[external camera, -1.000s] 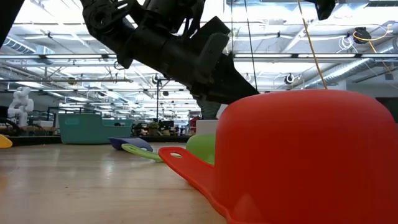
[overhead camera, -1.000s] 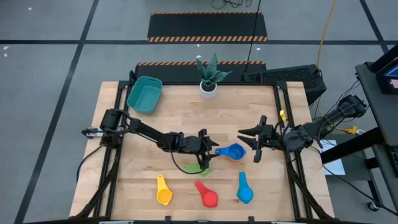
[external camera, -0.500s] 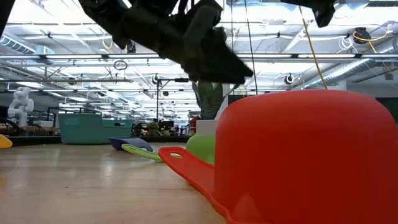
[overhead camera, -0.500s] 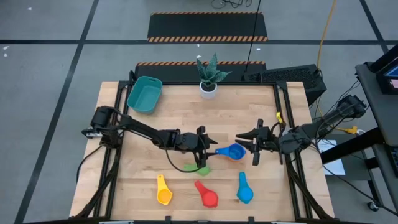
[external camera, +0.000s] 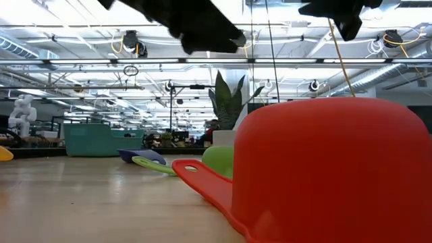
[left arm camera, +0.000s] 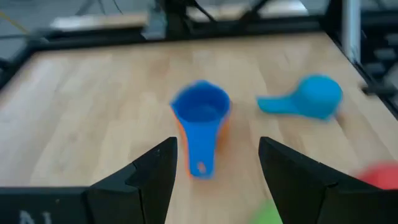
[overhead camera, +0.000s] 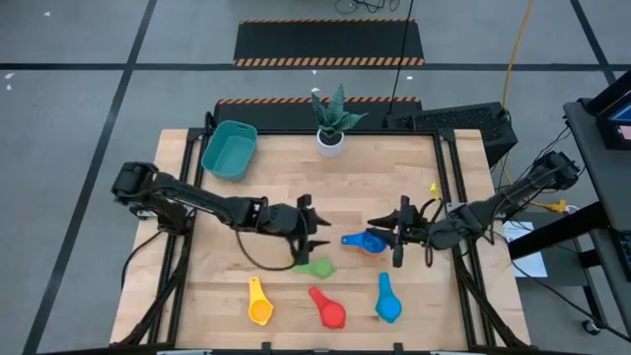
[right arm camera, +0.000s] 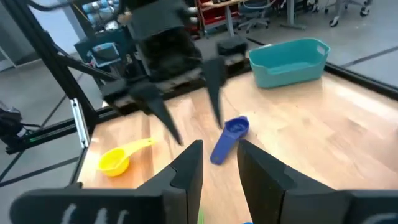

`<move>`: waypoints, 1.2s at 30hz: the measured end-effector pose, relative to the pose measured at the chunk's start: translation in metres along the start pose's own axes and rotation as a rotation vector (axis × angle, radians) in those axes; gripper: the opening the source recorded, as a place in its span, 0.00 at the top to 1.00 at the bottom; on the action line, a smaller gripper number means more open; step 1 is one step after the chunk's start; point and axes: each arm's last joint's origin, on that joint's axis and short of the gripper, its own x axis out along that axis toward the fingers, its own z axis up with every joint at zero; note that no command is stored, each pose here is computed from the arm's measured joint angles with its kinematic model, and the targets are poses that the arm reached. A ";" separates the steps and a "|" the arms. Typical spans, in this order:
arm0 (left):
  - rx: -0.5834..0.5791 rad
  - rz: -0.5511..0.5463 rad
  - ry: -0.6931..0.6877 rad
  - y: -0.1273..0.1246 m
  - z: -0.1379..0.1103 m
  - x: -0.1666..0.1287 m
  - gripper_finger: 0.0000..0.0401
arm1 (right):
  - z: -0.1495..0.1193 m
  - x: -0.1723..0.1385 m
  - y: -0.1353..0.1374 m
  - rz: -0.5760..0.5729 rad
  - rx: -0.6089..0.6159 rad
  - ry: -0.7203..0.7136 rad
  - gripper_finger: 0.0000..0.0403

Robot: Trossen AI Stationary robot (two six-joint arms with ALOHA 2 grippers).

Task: Nest measuring cups in basket
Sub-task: Stack the red measuring cup on top of the blue measuring cup

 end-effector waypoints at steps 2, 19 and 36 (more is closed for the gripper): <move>0.023 -0.024 -0.002 -0.009 0.002 -0.006 0.43 | -0.002 0.006 0.002 -0.008 0.009 0.018 0.77; 0.270 -0.239 0.123 -0.103 -0.024 -0.037 0.43 | -0.027 0.076 0.091 0.130 0.049 0.256 0.77; 0.371 -0.254 0.122 -0.146 -0.037 -0.059 0.43 | -0.099 0.089 0.183 0.294 -0.157 0.539 0.77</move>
